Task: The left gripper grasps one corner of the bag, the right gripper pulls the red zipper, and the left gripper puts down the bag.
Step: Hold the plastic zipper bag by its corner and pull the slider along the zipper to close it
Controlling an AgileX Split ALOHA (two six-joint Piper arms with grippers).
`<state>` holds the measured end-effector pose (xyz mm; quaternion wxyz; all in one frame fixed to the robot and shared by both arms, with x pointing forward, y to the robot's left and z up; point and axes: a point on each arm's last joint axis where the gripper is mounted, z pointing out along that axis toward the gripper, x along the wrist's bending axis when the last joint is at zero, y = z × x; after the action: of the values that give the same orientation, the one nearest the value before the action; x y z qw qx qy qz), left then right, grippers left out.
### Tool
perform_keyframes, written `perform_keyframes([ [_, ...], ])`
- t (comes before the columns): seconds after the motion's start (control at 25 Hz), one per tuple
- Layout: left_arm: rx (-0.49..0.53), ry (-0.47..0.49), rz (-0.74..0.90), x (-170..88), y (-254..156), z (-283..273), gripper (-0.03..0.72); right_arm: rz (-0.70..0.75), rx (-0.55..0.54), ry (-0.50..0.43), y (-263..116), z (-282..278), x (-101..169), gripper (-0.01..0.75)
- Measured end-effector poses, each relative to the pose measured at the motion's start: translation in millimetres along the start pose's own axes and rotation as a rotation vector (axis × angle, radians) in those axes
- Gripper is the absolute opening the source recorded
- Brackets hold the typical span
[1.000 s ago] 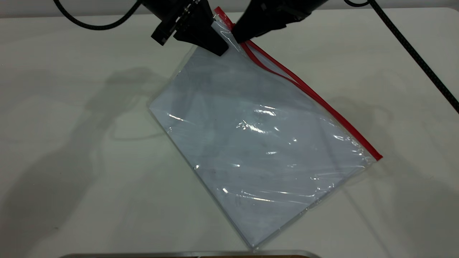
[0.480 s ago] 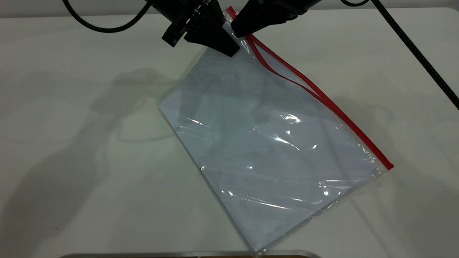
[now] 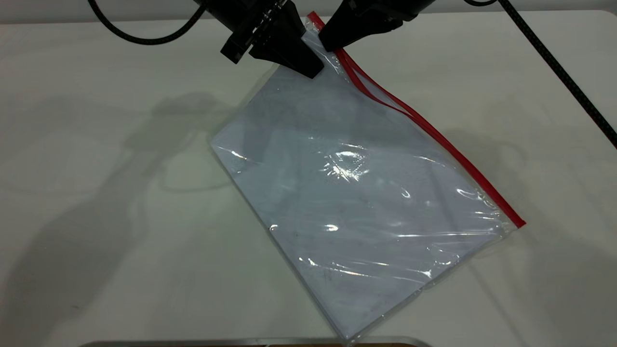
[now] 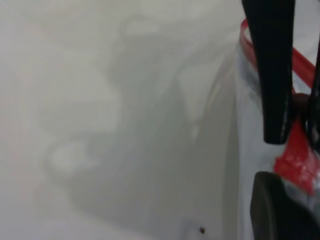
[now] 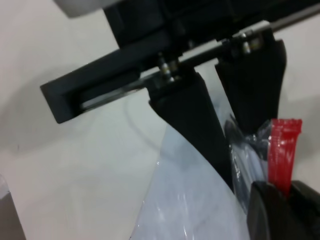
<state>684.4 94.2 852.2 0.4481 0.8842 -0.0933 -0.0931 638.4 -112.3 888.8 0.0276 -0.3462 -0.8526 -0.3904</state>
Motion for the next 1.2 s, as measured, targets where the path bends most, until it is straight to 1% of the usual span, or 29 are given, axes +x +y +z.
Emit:
perform_keyframes([
  [0.16,-0.038,0.026,-0.045,2.7,-1.9,-3.4,0.053,0.058,-0.001,-0.003,-1.7,-4.7,-7.0,0.034],
  [0.36,-0.075,0.055,-0.098,5.8,-7.5,-15.3,0.053,0.094,0.006,0.009,-6.1,-3.7,-13.4,0.034],
  [0.8,-0.078,0.061,-0.141,6.5,-18.0,-20.8,0.053,0.136,0.029,0.027,-18.1,11.6,-20.3,0.039],
  [1.2,-0.092,0.071,-0.177,7.3,-23.0,-27.7,0.053,0.13,0.039,0.008,-19.7,14.7,-20.8,0.049],
])
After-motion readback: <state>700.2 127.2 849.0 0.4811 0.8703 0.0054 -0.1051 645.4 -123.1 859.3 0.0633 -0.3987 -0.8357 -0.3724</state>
